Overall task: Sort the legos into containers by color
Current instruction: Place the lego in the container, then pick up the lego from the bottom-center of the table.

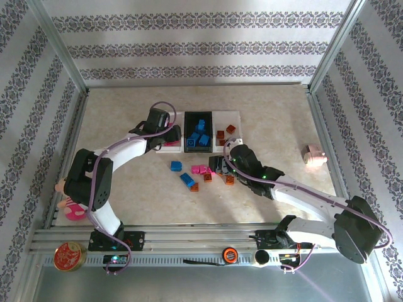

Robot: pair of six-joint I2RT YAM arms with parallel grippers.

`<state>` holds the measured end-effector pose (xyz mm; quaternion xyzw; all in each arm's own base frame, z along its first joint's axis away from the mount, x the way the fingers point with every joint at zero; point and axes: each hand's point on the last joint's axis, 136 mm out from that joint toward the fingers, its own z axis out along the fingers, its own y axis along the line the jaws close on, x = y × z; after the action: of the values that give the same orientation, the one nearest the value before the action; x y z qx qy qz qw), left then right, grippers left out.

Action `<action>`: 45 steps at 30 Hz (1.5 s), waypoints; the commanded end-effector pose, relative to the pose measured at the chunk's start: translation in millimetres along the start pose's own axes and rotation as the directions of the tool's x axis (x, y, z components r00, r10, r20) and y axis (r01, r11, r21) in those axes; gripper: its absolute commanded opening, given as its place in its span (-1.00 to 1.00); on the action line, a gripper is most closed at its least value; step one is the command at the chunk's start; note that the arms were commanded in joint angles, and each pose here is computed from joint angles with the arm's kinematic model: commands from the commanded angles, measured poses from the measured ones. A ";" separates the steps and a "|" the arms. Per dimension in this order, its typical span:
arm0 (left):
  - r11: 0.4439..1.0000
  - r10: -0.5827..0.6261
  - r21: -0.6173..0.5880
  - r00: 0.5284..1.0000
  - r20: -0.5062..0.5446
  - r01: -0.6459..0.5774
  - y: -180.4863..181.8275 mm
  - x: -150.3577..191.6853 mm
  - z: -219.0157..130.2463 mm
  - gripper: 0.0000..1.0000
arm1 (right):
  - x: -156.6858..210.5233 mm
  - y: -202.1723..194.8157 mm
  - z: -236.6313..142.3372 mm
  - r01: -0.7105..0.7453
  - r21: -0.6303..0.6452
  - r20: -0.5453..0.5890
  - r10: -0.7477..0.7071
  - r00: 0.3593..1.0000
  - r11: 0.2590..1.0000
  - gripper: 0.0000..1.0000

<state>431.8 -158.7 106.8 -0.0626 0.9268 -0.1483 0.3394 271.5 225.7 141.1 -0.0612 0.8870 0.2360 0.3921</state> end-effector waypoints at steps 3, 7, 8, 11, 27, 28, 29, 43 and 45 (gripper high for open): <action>0.989 -0.033 0.144 0.992 0.122 0.015 -32.7 -41.9 -43.2 0.56 | 20.9 -11.3 0.0 -0.027 0.021 -0.055 0.028 0.998 0.999 0.51; 0.974 -0.049 0.224 0.986 0.156 0.013 -45.8 -38.2 -78.1 0.72 | 33.3 -13.0 4.0 -0.032 0.019 -0.095 0.033 0.995 0.999 0.51; 0.969 -0.058 0.248 0.985 0.160 0.017 -47.9 -33.4 -86.7 0.76 | 37.2 -12.9 5.2 -0.028 0.019 -0.110 0.030 0.993 0.999 0.51; 0.950 -0.095 0.309 0.984 0.148 0.045 -46.7 -11.3 -102.6 0.99 | 48.8 -9.9 9.5 -0.012 0.007 -0.154 0.013 0.988 1.000 0.51; 0.958 -0.157 0.264 0.978 0.141 0.115 14.8 81.4 -150.2 0.99 | 96.7 80.2 59.5 0.188 -0.229 -0.378 -0.265 0.887 0.955 0.45; 0.960 -0.156 0.256 0.978 0.138 0.117 17.8 85.0 -152.1 0.99 | 97.2 82.6 61.2 0.191 -0.233 -0.382 -0.270 0.884 0.954 0.44; 0.960 -0.159 0.252 0.977 0.139 0.120 19.8 87.0 -153.7 0.99 | 98.1 83.8 63.0 0.197 -0.233 -0.387 -0.277 0.880 0.952 0.44; 0.968 -0.181 0.205 0.971 0.156 0.148 36.5 98.4 -151.0 0.99 | 114.9 85.6 84.7 0.327 -0.165 -0.451 -0.366 0.814 0.931 0.40; 0.968 -0.185 0.199 0.970 0.156 0.152 37.8 98.9 -150.8 0.99 | 116.0 83.4 87.7 0.341 -0.150 -0.455 -0.371 0.809 0.928 0.36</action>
<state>260.3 -110.3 147.7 -0.1152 0.8636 -0.2626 0.4147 221.5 349.9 39.1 -0.2827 0.9204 0.1906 0.1915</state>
